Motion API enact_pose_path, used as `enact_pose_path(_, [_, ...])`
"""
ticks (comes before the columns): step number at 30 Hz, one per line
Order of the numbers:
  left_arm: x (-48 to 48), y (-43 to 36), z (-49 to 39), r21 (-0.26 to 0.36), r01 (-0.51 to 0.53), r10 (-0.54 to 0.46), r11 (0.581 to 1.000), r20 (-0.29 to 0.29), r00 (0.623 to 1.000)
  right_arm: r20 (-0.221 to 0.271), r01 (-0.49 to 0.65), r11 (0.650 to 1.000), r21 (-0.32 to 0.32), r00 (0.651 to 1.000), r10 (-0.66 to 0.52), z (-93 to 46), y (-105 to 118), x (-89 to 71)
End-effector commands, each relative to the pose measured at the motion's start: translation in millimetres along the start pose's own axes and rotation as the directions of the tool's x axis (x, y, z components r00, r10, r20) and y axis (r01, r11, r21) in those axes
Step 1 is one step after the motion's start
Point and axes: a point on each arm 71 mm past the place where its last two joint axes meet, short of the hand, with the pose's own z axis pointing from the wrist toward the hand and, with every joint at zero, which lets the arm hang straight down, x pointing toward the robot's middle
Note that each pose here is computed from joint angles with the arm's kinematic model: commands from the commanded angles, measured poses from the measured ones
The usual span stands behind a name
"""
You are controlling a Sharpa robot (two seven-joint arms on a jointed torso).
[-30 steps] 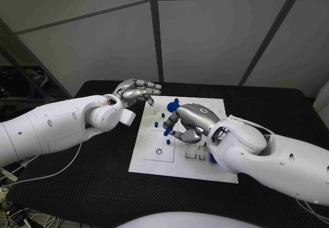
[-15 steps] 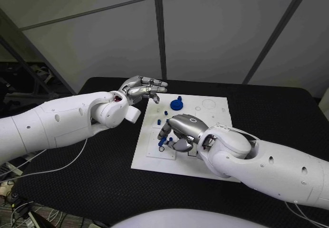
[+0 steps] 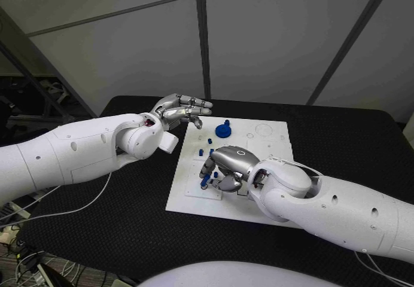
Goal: Assemble the parts on the task board
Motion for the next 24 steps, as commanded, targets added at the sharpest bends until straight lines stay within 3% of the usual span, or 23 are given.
enact_pose_path(1, [1.2,-1.7,0.6,0.013,0.01,-0.01,1.0,-0.011,1.0,-0.021,0.014,1.0,-0.018,1.0,-0.014,1.1,1.7,1.4])
enact_pose_path(24, [0.2,-1.5,-0.2,0.008,0.009,-0.009,1.0,-0.009,1.0,-0.077,0.087,0.996,0.003,0.993,-0.086,2.7,1.3,12.8])
